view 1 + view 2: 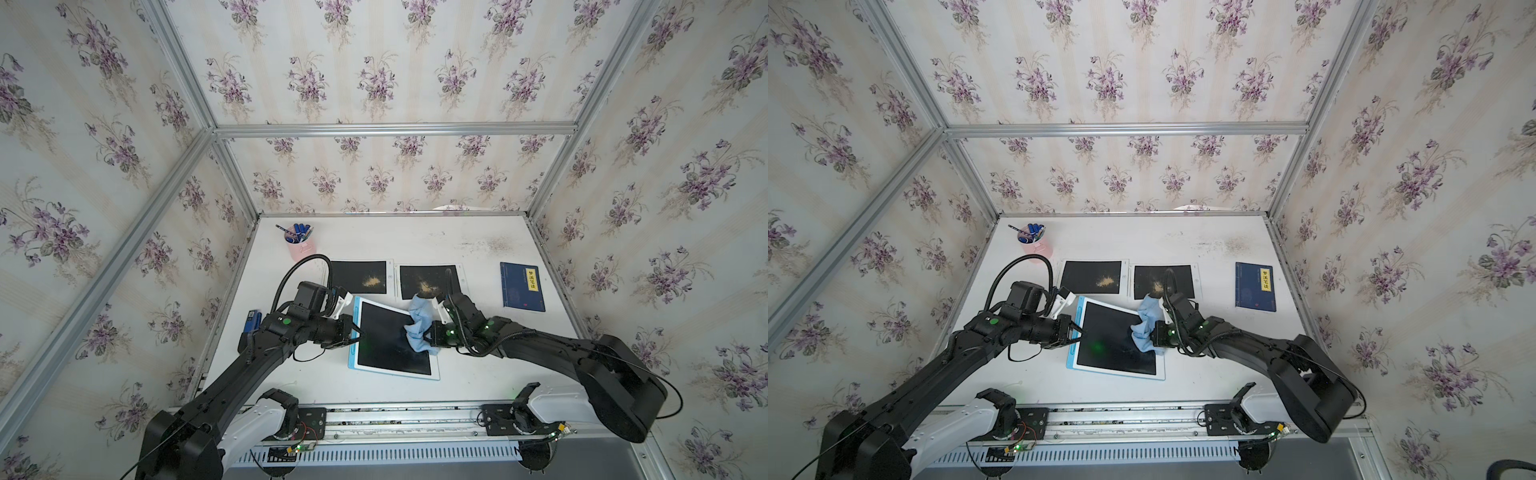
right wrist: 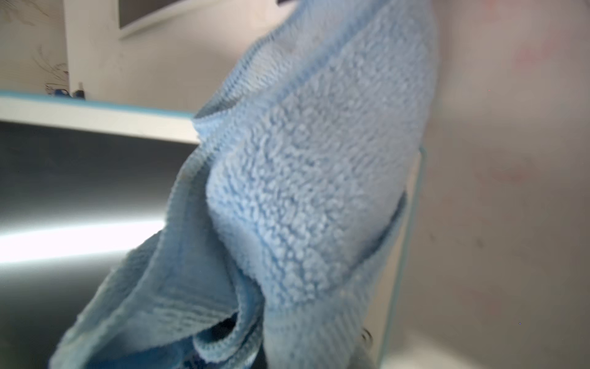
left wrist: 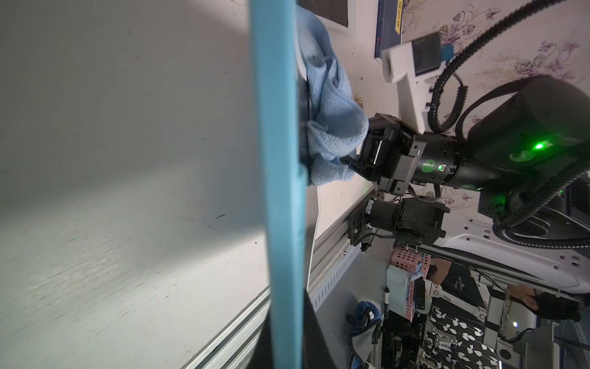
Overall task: Wipe the drawing tablet
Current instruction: Wipe the dirt from the drawing tablet, then place the cleaning item at the center of the board.
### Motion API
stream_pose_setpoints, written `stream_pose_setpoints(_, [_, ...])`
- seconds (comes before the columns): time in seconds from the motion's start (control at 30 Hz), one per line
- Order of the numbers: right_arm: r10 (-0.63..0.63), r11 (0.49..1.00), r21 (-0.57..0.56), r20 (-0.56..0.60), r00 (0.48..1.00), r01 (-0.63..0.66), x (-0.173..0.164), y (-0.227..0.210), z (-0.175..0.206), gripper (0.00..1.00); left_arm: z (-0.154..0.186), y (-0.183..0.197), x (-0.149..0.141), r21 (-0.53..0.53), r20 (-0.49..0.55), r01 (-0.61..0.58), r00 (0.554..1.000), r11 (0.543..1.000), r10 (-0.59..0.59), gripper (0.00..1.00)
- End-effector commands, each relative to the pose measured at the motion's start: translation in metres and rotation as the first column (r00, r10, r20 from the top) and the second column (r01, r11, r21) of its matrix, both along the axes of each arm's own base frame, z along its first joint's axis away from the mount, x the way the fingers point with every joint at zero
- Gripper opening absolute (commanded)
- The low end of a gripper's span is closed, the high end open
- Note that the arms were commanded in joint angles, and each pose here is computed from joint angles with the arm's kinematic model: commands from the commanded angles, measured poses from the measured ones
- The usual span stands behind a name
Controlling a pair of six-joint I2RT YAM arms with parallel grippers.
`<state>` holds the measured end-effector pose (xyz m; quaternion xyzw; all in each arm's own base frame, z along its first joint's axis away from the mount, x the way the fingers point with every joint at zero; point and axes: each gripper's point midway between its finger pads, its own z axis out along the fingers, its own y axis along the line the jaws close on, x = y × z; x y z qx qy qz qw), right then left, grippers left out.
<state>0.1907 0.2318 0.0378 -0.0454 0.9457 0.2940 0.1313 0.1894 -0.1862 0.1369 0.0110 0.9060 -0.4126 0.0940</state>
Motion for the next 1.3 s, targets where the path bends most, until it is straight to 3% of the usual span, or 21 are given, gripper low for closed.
stream_pose_setpoints(0.0, [0.073,0.997,-0.008,-0.070,0.995,-0.074,-0.041,-0.011,-0.008,0.00,-0.001,0.007,0.010,0.062,0.072,-0.010,0.997,0.998,0.005,0.00])
stream_pose_setpoints(0.13, [0.246,0.968,0.056,-0.055,0.968,-0.243,-0.087,0.029,0.010,0.00,0.001,0.006,0.011,0.054,0.076,-0.009,0.997,0.999,0.005,0.00])
stream_pose_setpoints(0.23, [0.337,0.936,0.123,-0.035,0.941,-0.330,-0.103,0.075,0.028,0.00,0.001,0.005,0.010,0.049,0.076,-0.008,0.997,0.999,0.004,0.00])
stream_pose_setpoints(0.43, [0.405,0.886,0.205,0.092,0.909,-0.416,-0.083,0.162,0.079,0.00,0.003,0.006,0.007,0.046,0.081,-0.007,0.997,0.999,0.003,0.00])
stream_pose_setpoints(0.6, [0.373,0.889,0.228,0.146,0.916,-0.398,-0.056,0.186,0.102,0.00,0.005,0.007,0.005,0.042,0.095,-0.010,0.995,0.999,0.006,0.00])
stream_pose_setpoints(0.7, [0.296,0.930,0.209,0.065,0.953,-0.303,-0.039,0.158,0.072,0.00,0.006,0.008,0.004,0.042,0.097,-0.008,0.995,0.999,0.004,0.00])
stream_pose_setpoints(0.8, [0.202,0.972,0.130,-0.047,0.978,-0.194,-0.036,0.101,0.020,0.00,0.007,0.009,0.004,0.045,0.102,-0.010,0.995,0.999,0.005,0.00])
stream_pose_setpoints(0.97, [0.041,0.999,0.025,-0.163,0.986,-0.038,-0.042,0.013,-0.031,0.00,0.009,0.007,0.004,0.036,0.108,-0.002,0.994,0.999,-0.002,0.00])
stream_pose_setpoints(1.13, [-0.035,0.999,-0.004,-0.024,0.999,0.035,-0.011,-0.009,0.016,0.00,0.011,0.009,0.004,0.039,0.120,-0.012,0.993,0.999,0.008,0.00])
stream_pose_setpoints(1.2, [-0.179,0.981,-0.066,0.040,0.983,0.181,0.017,-0.041,0.038,0.00,0.014,0.009,0.005,0.033,0.126,-0.016,0.992,0.999,0.012,0.00])
stream_pose_setpoints(1.27, [-0.388,0.911,-0.115,0.095,0.917,0.397,0.048,-0.093,0.057,0.00,0.020,0.008,0.005,0.022,0.136,-0.015,0.991,1.000,0.011,0.00])
